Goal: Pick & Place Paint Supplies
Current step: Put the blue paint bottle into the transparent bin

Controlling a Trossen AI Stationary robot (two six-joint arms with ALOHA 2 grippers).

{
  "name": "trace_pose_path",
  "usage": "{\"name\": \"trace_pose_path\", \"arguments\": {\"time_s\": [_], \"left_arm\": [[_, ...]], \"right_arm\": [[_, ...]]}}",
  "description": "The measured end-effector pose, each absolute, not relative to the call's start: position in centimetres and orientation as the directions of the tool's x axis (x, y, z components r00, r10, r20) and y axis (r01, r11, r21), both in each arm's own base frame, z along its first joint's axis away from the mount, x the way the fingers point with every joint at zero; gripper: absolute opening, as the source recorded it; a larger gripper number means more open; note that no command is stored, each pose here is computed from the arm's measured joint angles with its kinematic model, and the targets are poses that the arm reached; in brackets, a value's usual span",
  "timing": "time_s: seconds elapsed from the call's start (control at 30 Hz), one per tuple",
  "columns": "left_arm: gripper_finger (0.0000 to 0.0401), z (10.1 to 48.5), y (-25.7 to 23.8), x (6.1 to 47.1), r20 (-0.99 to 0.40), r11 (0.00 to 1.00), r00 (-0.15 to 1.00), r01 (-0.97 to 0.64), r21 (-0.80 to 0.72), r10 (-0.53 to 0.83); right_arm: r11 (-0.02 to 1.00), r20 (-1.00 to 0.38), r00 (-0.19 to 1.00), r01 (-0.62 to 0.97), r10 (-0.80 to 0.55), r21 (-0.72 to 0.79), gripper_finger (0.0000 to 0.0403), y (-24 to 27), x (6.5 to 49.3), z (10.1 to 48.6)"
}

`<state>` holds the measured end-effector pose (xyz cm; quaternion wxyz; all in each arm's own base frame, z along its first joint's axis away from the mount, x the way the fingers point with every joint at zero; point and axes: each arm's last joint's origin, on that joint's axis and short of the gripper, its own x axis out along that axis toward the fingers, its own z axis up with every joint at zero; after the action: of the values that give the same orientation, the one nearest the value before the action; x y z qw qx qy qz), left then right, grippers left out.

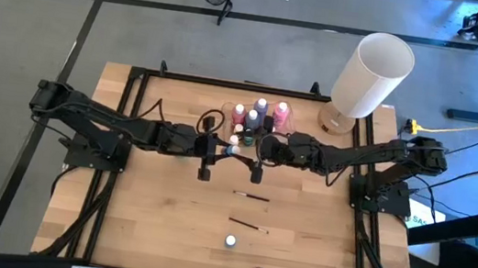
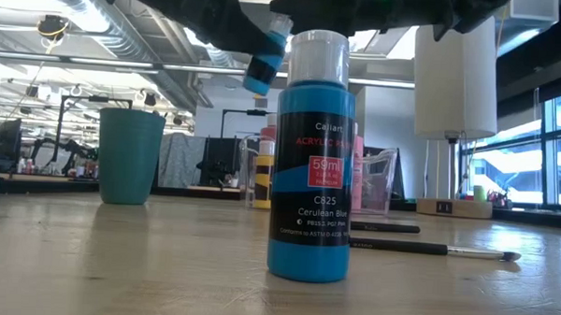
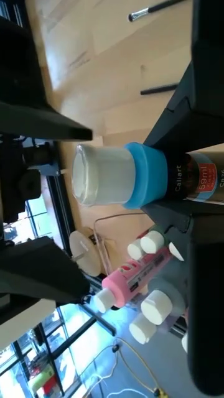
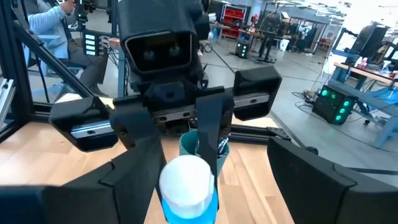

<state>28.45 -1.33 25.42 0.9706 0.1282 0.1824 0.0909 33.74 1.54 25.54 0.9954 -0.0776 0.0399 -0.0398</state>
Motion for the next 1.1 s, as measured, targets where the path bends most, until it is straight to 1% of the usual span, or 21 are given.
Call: {"name": "trace_pose_path", "arguments": {"time_s": [0.67,0.97,1.1], "left_arm": [[0.0100,25.86,-1.31,28.51,-0.292,0.943,0.928,-0.139,0.301,0.230],[0.0100,25.93,-1.31,28.53,-0.285,0.941,0.930,-0.138,0.310,0.231],[0.0100,26.01,-1.29,28.55,-0.277,0.939,0.931,-0.149,0.310,0.239]], "right_arm": [[0.986,-0.103,0.991,0.071,-0.088,-0.152,0.0295,1.54,33.71,25.25],[0.986,-0.104,0.991,0.071,-0.087,-0.152,0.0268,1.54,33.71,25.25],[0.986,-0.105,0.991,0.070,-0.087,-0.152,0.0262,1.56,33.71,25.23]]}}
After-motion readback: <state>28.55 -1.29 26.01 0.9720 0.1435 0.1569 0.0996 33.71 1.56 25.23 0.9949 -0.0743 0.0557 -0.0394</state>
